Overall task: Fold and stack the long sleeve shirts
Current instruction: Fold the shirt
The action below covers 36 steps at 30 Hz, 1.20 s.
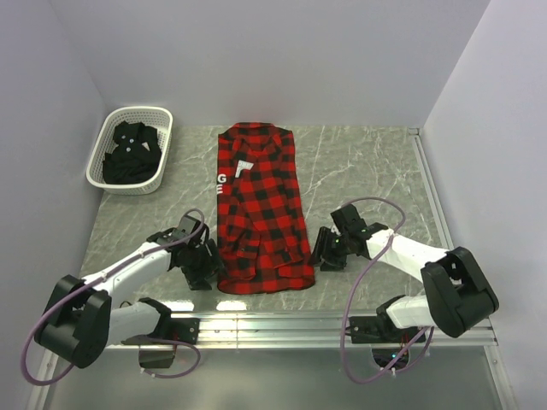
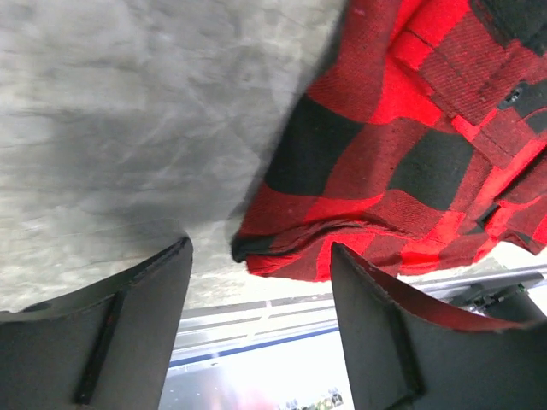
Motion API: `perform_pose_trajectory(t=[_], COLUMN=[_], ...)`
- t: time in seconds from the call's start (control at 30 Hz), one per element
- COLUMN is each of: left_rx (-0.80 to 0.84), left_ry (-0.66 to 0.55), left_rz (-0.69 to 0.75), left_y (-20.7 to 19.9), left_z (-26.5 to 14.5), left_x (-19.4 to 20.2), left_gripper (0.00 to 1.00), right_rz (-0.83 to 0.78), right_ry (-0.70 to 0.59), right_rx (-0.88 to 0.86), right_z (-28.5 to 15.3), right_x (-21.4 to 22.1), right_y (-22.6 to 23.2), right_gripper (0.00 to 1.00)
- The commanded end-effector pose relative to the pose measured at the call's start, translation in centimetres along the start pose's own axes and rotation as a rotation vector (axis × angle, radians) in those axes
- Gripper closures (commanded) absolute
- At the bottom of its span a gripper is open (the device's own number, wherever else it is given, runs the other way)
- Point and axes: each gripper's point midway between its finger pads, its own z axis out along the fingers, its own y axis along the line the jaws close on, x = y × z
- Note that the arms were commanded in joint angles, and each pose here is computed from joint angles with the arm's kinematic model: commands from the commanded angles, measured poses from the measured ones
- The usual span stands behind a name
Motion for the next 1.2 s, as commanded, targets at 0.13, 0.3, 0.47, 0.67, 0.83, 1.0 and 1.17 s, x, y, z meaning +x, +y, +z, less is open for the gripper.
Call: perform_pose_trajectory(t=[0.13, 0.3, 0.47, 0.67, 0.83, 1.0, 1.17], left_rx=[-0.007, -0.018, -0.021, -0.002, 0.03, 0.04, 0.082], left_ry=[0.043, 0.056, 0.071, 0.046, 0.062, 0.104, 0.015], left_rz=[0.026, 0.026, 0.032, 0.045, 0.064, 0.069, 0.066], left_y=[0.0, 0.4, 0.4, -0.5, -0.7, 0.0, -1.6], left_z=[1.6, 2.0, 2.3, 0.8, -0.7, -1.4, -3.6], left_x=[0.9, 1.3, 1.5, 1.1, 2.0, 3.8, 2.5], left_gripper=[0.37, 0.45, 0.67, 1.0, 1.0, 1.0, 0.99], right_rz=[-0.031, -0.036, -0.043, -0.08, -0.124, -0.168, -0.222], right_ry=[0.088, 0.121, 0.133, 0.115, 0.157, 0.218, 0.198], right_rx=[-0.03, -0.029, -0.02, -0.022, -0.039, -0.054, -0.064], right_z=[0.7, 1.2, 1.2, 0.1, -0.9, -1.7, -3.6], right_x=[2.1, 2.7, 2.9, 2.5, 3.6, 5.6, 5.1], right_y=[0.8, 0.7, 0.5, 0.9, 1.2, 1.3, 2.6], right_gripper=[0.46, 0.54, 0.63, 0.97, 1.0, 1.0, 1.0])
